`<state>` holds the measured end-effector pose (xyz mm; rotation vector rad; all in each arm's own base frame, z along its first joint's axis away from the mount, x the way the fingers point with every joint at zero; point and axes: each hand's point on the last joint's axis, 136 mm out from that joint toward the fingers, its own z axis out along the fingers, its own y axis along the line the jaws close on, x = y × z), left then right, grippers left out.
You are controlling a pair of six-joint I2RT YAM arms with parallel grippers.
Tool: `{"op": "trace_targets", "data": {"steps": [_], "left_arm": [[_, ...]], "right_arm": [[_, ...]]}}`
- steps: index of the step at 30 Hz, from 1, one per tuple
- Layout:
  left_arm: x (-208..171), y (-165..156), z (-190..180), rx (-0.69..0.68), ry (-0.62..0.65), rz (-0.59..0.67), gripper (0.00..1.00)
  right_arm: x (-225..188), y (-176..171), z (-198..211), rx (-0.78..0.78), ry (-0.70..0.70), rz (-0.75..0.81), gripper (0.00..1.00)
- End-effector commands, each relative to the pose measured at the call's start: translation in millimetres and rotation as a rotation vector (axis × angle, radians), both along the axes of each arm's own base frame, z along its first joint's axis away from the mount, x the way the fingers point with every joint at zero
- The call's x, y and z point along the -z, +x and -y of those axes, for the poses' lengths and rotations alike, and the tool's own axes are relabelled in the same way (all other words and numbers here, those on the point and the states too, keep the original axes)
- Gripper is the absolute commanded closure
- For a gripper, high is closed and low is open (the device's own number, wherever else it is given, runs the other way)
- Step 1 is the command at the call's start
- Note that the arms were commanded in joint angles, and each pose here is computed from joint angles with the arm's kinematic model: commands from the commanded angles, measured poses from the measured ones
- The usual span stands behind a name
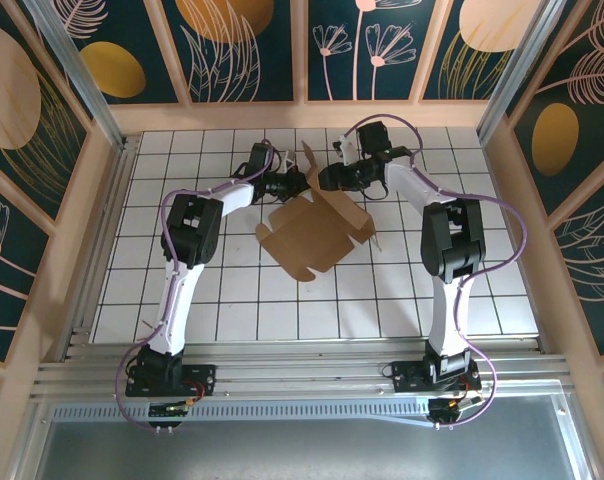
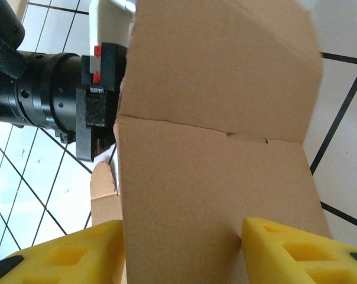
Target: Fold the paper box
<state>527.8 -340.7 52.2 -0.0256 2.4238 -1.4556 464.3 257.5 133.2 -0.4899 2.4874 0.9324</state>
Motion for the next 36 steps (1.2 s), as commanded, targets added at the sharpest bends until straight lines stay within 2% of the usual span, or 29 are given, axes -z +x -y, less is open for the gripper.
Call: {"op": "trace_targets", "data": {"steps": [1, 7, 12, 15, 18, 22, 26, 28, 32, 36], "left_arm": [[-20.9, -18.8, 25.9, 0.116, -0.049, 0.031, 1.0], [3.4, -47.7, 42.2, 0.217, -0.009, 0.015, 1.0], [34.6, -62.6, 34.2, 0.231, 0.053, -0.038, 1.0], [37.7, -67.4, 26.6, 0.222, 0.097, -0.019, 1.0], [33.5, -70.4, 25.1, 0.216, 0.087, -0.006, 1.0], [37.0, -63.8, 22.8, 0.193, 0.111, -0.017, 1.0], [16.5, -44.5, 11.8, 0.111, 0.095, 0.012, 0.99], [-3.4, -33.8, 1.6, 0.061, 0.078, 0.044, 0.94], [-49.9, -21.9, -25.0, -0.036, 0.083, 0.131, 0.76], [-86.7, -30.5, -50.8, -0.123, 0.14, 0.224, 0.76]], "right_arm": [[-11.5, 0.2, 6.3, 0.029, -0.014, 0.033, 0.46], [-10.4, 3.8, 10.7, 0.052, -0.002, 0.028, 0.47], [-10.4, 3.3, 13.8, 0.056, -0.008, 0.027, 0.47], [-10.2, 2.6, 18.1, 0.062, -0.015, 0.028, 0.47], [-10.2, 2.3, 21.0, 0.069, -0.009, 0.026, 0.47], [-9.9, 0.8, 19.9, 0.066, -0.001, 0.021, 0.47], [-11.8, -1.5, 21.4, 0.061, -0.005, 0.025, 0.47], [-13.1, -2.7, 22.4, 0.058, -0.011, 0.028, 0.47], [-16.5, -4.6, 24.0, 0.05, -0.016, 0.037, 0.47], [-18.6, -5.1, 21.7, 0.04, -0.004, 0.036, 0.47]]}}
